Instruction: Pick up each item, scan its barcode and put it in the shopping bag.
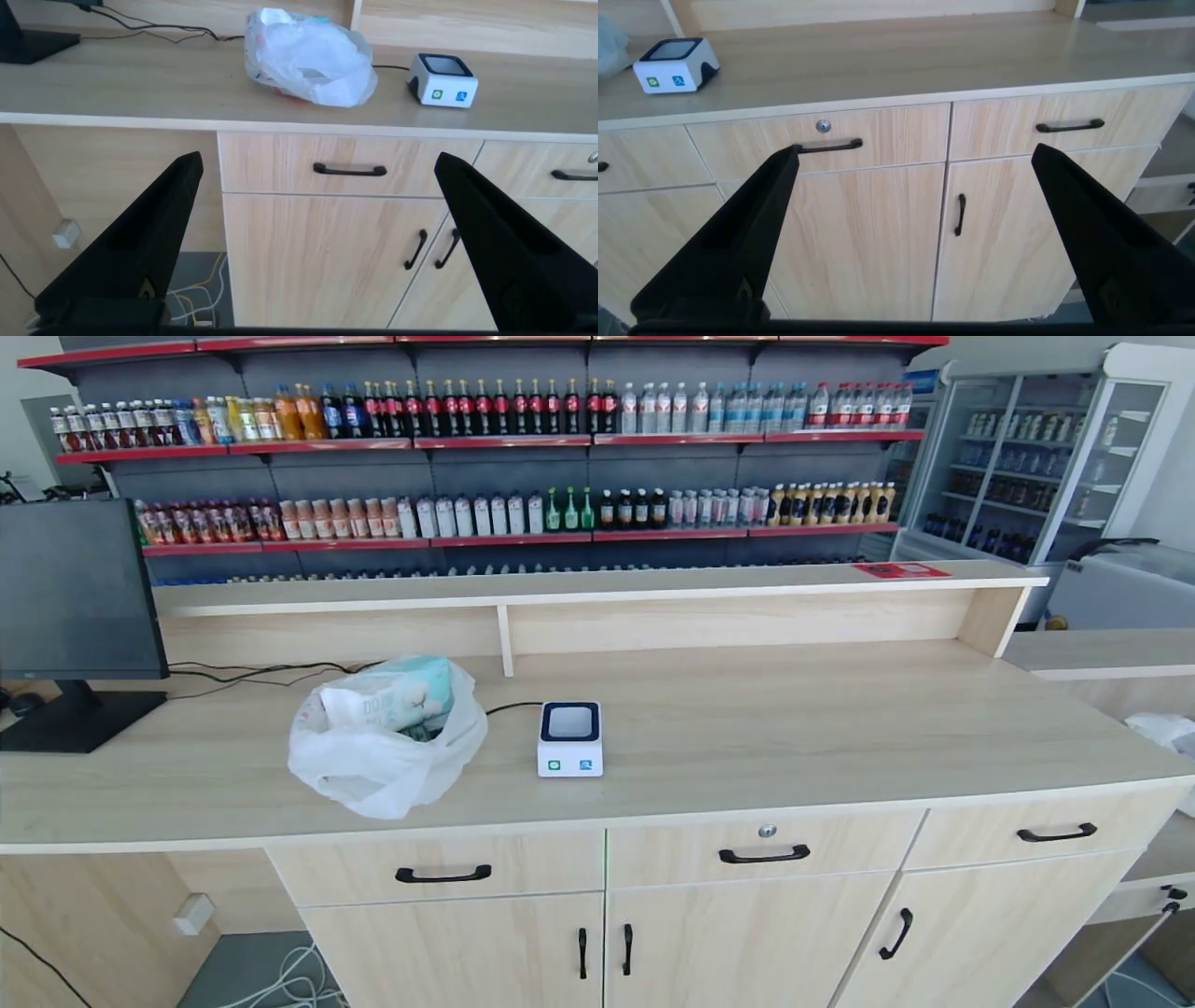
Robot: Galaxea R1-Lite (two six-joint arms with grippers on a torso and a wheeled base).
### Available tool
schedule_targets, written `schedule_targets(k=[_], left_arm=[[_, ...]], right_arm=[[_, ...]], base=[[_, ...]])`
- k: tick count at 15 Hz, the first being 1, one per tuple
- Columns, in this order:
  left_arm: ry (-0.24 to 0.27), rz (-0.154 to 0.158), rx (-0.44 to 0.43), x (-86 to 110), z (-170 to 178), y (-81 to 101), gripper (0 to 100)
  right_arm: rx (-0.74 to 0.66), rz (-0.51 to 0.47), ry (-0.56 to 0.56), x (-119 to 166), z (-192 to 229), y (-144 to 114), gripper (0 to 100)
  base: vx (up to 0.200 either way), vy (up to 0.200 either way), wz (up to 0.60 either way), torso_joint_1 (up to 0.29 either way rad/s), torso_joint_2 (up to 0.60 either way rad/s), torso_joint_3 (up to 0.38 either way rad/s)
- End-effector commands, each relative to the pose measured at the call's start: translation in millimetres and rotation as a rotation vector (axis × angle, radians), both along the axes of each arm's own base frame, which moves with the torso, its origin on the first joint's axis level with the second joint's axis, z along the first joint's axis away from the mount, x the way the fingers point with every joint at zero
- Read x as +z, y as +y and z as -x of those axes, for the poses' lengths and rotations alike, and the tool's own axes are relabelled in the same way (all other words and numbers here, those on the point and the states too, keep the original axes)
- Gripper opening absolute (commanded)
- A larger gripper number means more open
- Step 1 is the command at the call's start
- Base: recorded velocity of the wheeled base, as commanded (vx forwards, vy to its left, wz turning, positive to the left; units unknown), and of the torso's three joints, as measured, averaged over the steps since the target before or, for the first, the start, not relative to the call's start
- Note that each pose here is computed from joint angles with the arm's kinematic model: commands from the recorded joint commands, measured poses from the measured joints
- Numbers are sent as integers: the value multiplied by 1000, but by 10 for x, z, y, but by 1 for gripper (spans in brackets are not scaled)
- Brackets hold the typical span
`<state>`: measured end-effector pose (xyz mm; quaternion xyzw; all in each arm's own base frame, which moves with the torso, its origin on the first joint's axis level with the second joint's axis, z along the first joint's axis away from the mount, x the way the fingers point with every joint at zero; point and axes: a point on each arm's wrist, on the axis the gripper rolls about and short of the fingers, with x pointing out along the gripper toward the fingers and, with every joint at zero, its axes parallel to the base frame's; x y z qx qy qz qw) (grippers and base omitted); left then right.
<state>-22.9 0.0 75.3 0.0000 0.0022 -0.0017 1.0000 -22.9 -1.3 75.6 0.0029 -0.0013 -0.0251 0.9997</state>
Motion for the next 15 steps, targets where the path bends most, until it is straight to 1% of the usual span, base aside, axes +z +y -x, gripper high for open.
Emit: schedule_targets(k=[1,9,15], left_arm=[[0,0,0,0,0,0,100],[0,0,0,0,0,0,100],[0,-2,-1,0,0,0,100]], right_arm=[[0,-3,1,1,-1,0,100],[0,1,1,1,-1,0,100],[1,-2,1,1,-1,0,100]], base=[[-200,0,0,2,-2,7],[-200,0,0,2,3,1],[0,0,0,0,0,0]])
